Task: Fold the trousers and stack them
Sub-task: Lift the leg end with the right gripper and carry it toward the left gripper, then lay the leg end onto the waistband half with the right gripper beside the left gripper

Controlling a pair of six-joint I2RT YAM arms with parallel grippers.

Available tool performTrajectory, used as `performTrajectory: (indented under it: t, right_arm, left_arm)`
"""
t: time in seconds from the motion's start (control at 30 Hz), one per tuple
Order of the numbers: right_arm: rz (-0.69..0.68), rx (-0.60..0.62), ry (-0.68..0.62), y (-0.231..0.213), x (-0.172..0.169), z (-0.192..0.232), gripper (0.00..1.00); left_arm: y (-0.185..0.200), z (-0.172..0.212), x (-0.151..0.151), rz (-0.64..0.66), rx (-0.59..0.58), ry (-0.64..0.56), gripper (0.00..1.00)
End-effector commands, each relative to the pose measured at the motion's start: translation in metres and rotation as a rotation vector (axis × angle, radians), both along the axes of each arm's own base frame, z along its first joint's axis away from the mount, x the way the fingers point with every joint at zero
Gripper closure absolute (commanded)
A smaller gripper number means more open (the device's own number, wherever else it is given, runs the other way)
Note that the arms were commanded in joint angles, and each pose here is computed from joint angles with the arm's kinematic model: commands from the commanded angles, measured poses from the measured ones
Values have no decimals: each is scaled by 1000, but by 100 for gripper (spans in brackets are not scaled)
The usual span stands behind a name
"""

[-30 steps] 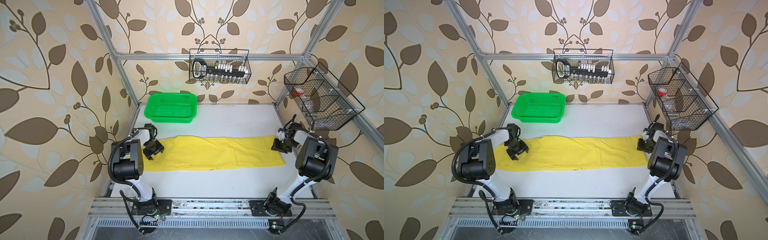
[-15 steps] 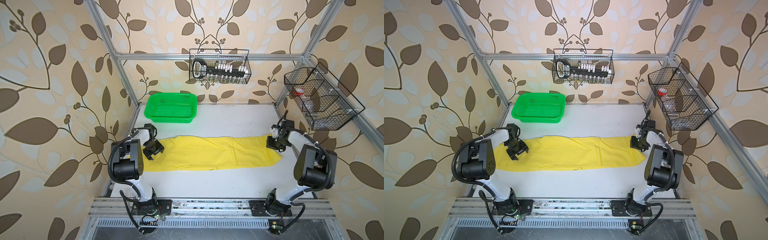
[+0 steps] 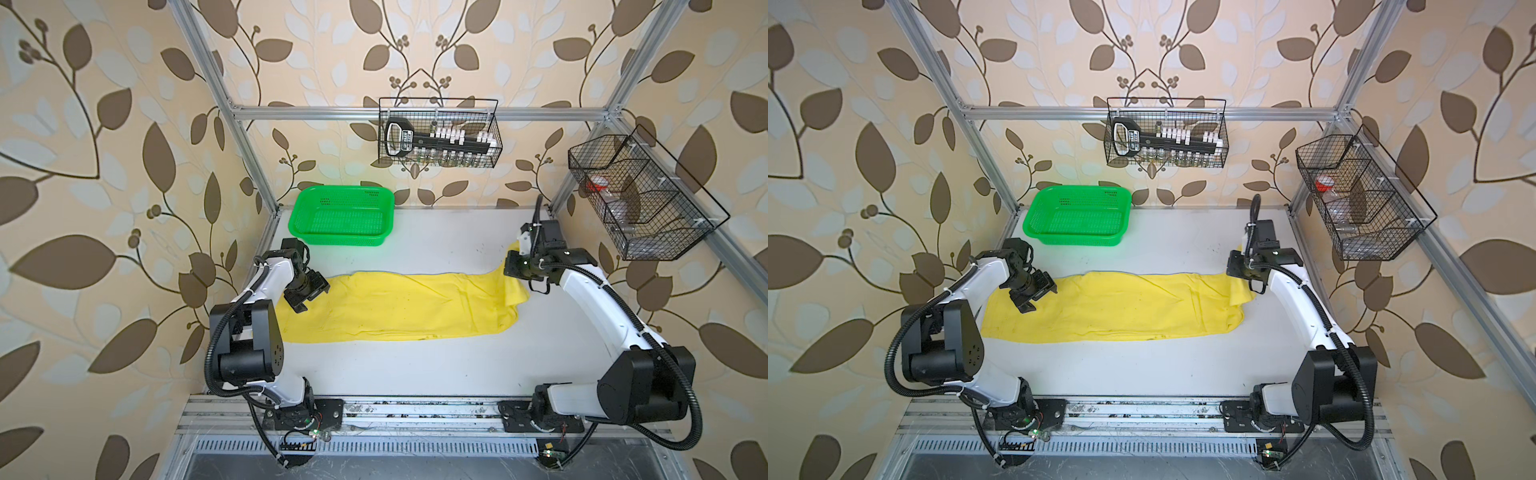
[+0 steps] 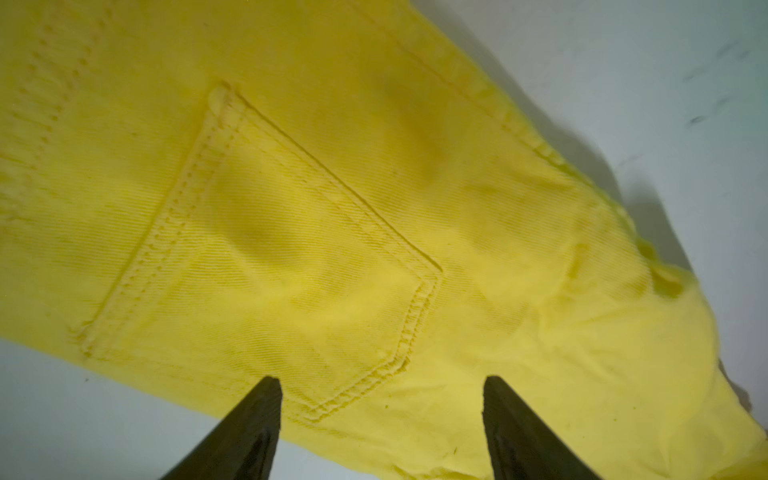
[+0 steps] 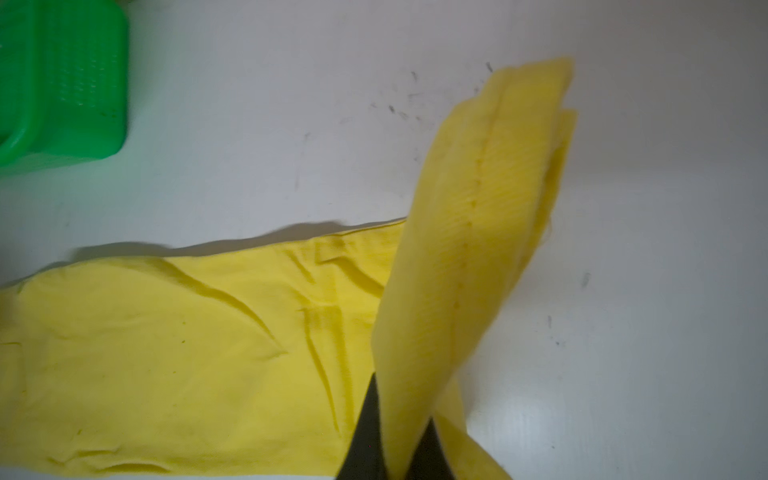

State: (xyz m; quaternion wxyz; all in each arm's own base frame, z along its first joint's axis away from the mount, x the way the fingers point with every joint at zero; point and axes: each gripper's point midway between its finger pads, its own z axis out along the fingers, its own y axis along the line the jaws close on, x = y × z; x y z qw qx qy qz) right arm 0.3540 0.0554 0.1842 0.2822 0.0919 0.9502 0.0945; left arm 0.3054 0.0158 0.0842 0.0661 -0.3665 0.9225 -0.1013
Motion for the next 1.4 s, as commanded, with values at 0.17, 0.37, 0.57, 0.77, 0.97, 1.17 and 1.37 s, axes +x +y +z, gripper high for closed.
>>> performTrajectory:
  t: [0.17,0.37,0.57,0.77,0.97,1.17,1.37]
  right_arm:
    - [-52,251,2,115,-1,42,100]
    - [-35,348,63,188,-6,31,100]
    - [-23,393,82,235,-3,17,99]
    - [35,431,111,273,-6,13,100]
    - [41,429,118,289,-6,4,99]
    - [54,375,139,294,-4,-22,89]
    - [87,319,165,312,-5,-46,85]
  left_arm:
    - [-9,40,2,-79,-23,-89,13]
    - [-12,48,4,-112,-34,-120,13]
    - [-14,45,-4,-109,-40,-98,12]
    - [-14,46,-16,-111,-32,-100,12]
    - [-16,39,-26,-99,-40,-87,12]
    - [-17,35,-33,-98,-40,-75,12]
    - [-17,31,-39,-101,-37,-61,12]
